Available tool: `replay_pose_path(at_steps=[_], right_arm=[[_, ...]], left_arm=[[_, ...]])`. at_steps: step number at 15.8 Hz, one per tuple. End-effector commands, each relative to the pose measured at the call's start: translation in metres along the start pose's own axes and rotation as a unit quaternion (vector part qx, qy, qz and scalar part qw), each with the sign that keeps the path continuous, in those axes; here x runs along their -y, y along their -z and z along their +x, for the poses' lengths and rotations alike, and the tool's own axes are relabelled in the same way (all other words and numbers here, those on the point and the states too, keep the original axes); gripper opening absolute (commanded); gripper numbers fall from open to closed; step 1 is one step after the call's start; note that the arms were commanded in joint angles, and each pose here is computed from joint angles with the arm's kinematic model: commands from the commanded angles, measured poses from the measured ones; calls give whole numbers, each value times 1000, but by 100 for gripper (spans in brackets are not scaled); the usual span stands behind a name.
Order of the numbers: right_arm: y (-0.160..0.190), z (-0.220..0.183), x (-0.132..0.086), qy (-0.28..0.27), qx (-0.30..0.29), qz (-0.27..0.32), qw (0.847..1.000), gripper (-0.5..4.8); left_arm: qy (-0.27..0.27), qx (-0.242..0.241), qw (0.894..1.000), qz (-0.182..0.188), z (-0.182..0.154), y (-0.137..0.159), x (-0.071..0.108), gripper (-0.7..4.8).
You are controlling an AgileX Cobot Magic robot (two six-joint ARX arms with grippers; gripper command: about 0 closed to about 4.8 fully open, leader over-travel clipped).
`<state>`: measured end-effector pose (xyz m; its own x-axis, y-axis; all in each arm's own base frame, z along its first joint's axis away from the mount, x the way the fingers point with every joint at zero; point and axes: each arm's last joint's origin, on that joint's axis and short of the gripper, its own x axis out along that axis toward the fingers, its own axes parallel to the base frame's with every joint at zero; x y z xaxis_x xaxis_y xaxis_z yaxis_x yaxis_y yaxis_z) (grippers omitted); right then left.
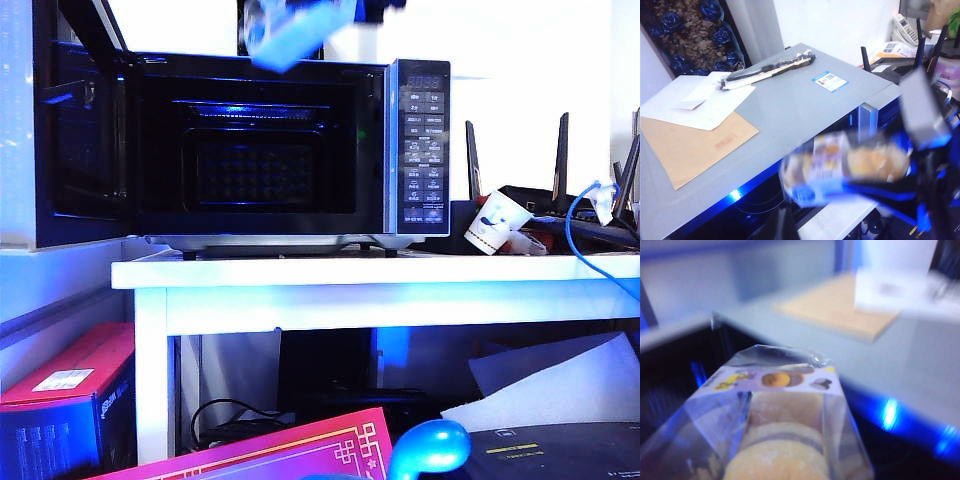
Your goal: Open the microwave door, place the box of snacks from the top of the microwave inside, then close the microwave door.
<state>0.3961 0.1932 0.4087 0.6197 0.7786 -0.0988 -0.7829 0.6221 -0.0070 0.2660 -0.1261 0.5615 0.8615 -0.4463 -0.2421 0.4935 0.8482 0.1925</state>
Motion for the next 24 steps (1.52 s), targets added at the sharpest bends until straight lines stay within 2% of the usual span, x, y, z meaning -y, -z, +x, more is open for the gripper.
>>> replay_pose_path(at_steps=[1, 5, 9, 12, 15, 16, 18, 24], right_arm=[[14, 5, -2, -2, 19, -12, 1000, 242], [64, 36, 2, 4, 33, -10, 999, 242], [96, 66, 6, 77, 64, -11, 995, 242], [114, 83, 2, 74, 97, -19, 992, 242], [138, 103, -8, 159, 117, -13, 980, 242], [143, 106, -7, 169, 126, -13, 978, 242], [154, 116, -7, 169, 119, -11, 978, 242], [159, 167, 10, 169, 128, -13, 977, 242]], left_arm=[[-1, 9, 1000, 0, -3, -2, 0, -6], [1, -1, 1000, 0, -3, 0, 0, -6], [1, -4, 1000, -2, -3, 0, 1, -6], [1, -1, 1000, -2, -3, 0, 0, -7], [1, 0, 1000, -1, -3, 0, 0, -7], [1, 0, 1000, -1, -3, 0, 0, -7], [0, 4, 1000, -1, -3, -1, 0, -6], [-1, 10, 1000, -1, -3, -2, 0, -6]])
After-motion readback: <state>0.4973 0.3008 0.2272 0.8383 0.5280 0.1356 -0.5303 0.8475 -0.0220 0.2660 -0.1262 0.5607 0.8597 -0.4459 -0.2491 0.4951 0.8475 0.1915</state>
